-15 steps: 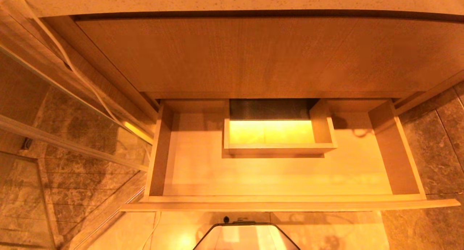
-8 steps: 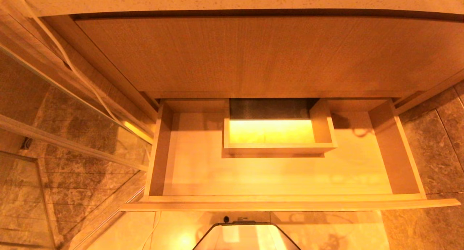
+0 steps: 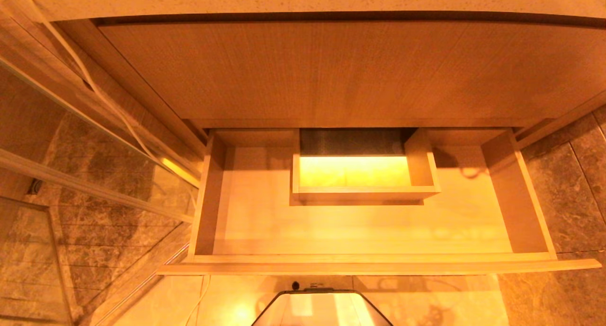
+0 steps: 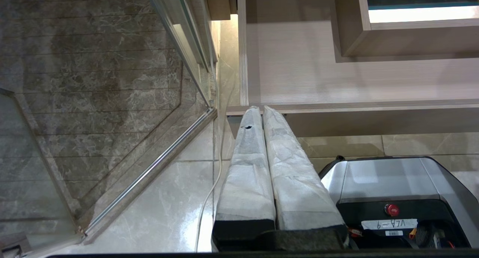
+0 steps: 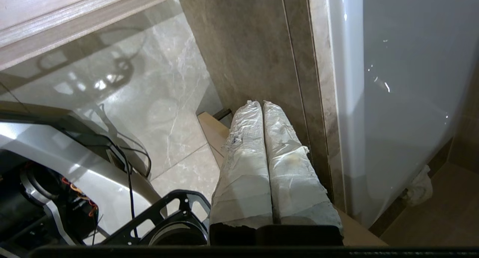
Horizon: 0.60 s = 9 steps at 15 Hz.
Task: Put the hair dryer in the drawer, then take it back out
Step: Close the drawer
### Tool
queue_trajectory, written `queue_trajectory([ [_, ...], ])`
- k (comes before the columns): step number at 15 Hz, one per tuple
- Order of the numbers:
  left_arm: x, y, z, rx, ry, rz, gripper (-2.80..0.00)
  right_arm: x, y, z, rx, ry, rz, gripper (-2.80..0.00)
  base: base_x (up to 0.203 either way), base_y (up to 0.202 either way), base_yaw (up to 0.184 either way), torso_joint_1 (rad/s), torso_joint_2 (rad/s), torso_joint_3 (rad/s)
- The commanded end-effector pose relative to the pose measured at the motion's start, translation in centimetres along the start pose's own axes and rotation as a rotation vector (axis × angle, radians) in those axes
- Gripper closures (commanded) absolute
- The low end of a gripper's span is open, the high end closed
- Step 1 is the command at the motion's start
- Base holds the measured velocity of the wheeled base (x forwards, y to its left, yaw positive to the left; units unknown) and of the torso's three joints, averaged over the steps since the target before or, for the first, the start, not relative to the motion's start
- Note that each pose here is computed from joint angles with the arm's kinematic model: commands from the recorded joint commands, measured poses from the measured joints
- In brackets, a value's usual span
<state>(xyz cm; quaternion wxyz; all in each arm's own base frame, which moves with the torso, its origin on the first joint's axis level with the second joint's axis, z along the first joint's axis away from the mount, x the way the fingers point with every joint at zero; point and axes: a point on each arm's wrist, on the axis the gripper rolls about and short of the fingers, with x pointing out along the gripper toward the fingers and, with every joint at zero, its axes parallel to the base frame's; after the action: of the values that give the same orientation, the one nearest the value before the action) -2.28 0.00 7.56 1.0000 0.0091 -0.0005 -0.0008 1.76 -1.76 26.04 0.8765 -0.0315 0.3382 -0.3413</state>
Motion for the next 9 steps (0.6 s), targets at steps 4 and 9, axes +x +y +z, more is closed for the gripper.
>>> queue_trajectory([
  [4,0.02,0.00,-0.04,0.000,0.003,0.000,0.00,0.13,0.04,-0.10,-0.001,0.008,-0.002,0.00,0.000,0.000,0.000,0.000,0.00,0.000],
  [9,0.01,0.00,-0.04,0.000,0.001,0.000,0.00,-0.11,0.01,-0.24,0.003,0.001,-0.005,0.00,0.000,0.000,0.000,0.000,0.00,0.000],
])
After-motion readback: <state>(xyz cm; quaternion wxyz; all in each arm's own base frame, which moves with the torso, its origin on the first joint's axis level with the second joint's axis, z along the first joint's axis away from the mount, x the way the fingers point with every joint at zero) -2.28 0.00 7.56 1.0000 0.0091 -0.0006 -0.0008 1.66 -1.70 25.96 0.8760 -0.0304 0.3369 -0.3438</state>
